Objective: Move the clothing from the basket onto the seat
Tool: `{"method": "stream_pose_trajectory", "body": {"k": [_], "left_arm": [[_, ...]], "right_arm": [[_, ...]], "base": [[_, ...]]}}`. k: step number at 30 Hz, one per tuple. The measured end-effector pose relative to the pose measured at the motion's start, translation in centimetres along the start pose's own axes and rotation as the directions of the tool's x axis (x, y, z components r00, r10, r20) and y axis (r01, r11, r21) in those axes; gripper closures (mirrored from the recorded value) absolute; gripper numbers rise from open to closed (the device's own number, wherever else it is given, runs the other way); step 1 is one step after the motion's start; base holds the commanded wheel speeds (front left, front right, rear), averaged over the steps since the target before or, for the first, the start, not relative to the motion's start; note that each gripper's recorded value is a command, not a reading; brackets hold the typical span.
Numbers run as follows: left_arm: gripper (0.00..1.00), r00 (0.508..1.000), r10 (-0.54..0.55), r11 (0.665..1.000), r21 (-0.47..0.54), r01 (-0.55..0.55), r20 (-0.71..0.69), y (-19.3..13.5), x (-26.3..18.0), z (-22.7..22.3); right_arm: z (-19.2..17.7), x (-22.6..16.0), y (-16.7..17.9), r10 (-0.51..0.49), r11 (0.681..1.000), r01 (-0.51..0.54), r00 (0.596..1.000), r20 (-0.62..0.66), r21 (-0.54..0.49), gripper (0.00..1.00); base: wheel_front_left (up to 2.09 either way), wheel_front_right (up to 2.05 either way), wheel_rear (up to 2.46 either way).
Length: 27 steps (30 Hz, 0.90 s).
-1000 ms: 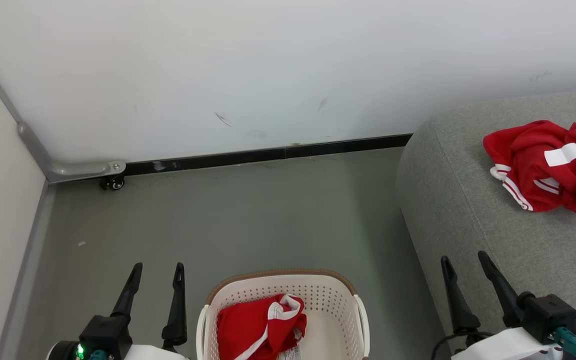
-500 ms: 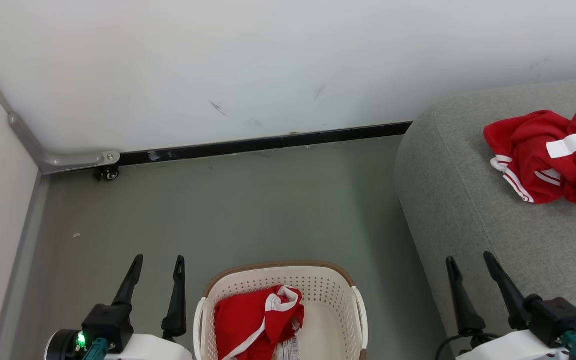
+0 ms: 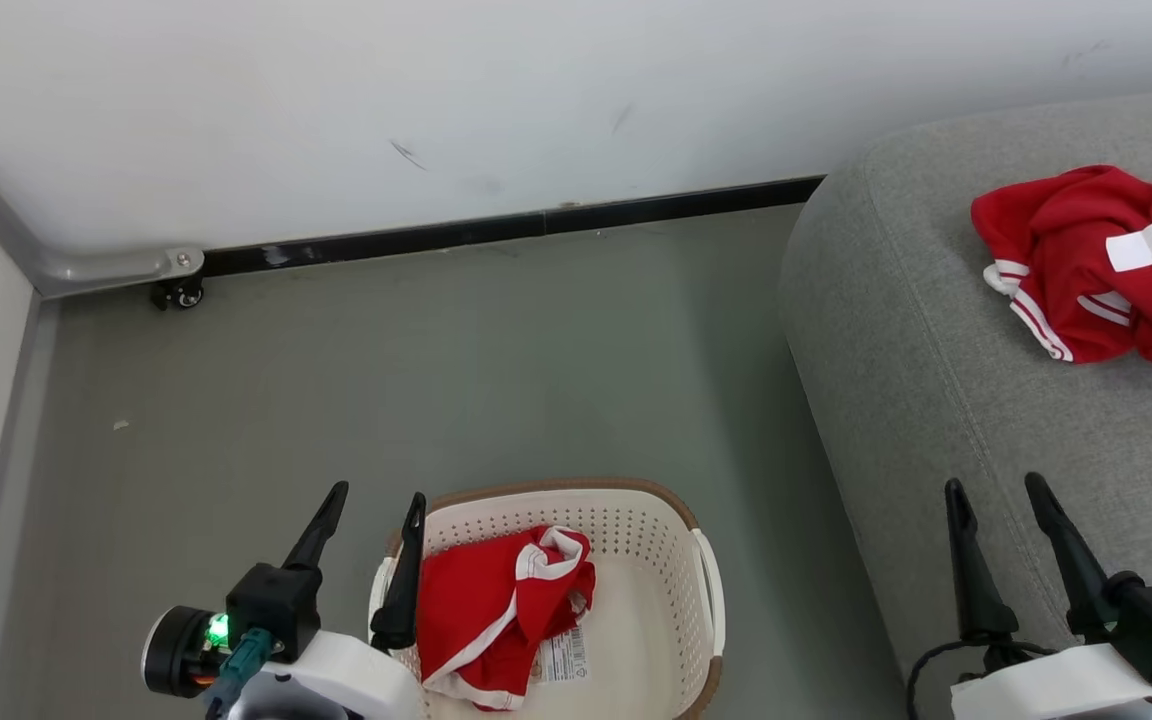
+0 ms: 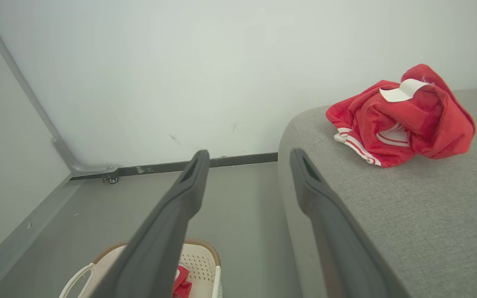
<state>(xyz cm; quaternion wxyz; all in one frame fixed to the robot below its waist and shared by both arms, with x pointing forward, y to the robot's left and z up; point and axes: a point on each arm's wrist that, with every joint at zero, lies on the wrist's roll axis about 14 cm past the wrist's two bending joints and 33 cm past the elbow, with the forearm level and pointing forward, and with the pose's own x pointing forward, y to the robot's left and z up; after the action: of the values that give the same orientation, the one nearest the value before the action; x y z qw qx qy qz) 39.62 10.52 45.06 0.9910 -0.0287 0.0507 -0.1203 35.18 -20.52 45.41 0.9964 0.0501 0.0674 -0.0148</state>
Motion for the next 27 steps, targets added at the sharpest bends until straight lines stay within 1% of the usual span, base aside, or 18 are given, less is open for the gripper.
{"method": "stream_pose_trajectory", "body": {"k": [4,10,14,18,22,27], "left_arm": [[0.00,0.998,-0.039,0.999,0.003,0.040,-0.057,-0.8,1.2,-1.9],[0.00,0.994,-0.067,0.998,0.015,0.068,-0.085,-1.3,2.9,-2.9],[0.00,0.989,-0.092,0.995,0.018,0.095,-0.113,-1.6,3.9,-4.0],[0.00,0.983,-0.115,0.993,0.019,0.119,-0.146,-2.2,4.8,-5.2],[0.00,0.973,-0.141,0.989,0.025,0.148,-0.183,-2.8,5.3,-6.7],[0.00,0.964,-0.168,0.984,0.020,0.176,-0.208,-3.4,6.5,-7.9]], "right_arm": [[-0.6,0.4,-0.6,-0.019,1.000,0.019,1.000,-0.021,-0.006,0.00],[-1.4,1.0,-1.0,-0.033,0.999,0.033,0.998,-0.046,-0.010,0.00],[-0.8,2.1,-1.1,-0.035,0.999,0.035,0.999,-0.027,-0.015,0.00],[-1.6,2.3,-1.6,-0.049,0.999,0.048,0.997,-0.052,-0.019,0.00],[-1.4,3.3,-2.4,-0.071,0.997,0.070,0.997,-0.038,-0.026,0.00],[-2.1,3.7,-3.3,-0.097,0.994,0.095,0.994,-0.057,-0.045,0.00]], "base": [[0.00,0.00,0.00],[0.00,0.00,0.00],[0.00,0.00,0.00],[0.00,0.00,0.00],[0.00,0.00,0.00],[0.00,0.00,0.00]]}}
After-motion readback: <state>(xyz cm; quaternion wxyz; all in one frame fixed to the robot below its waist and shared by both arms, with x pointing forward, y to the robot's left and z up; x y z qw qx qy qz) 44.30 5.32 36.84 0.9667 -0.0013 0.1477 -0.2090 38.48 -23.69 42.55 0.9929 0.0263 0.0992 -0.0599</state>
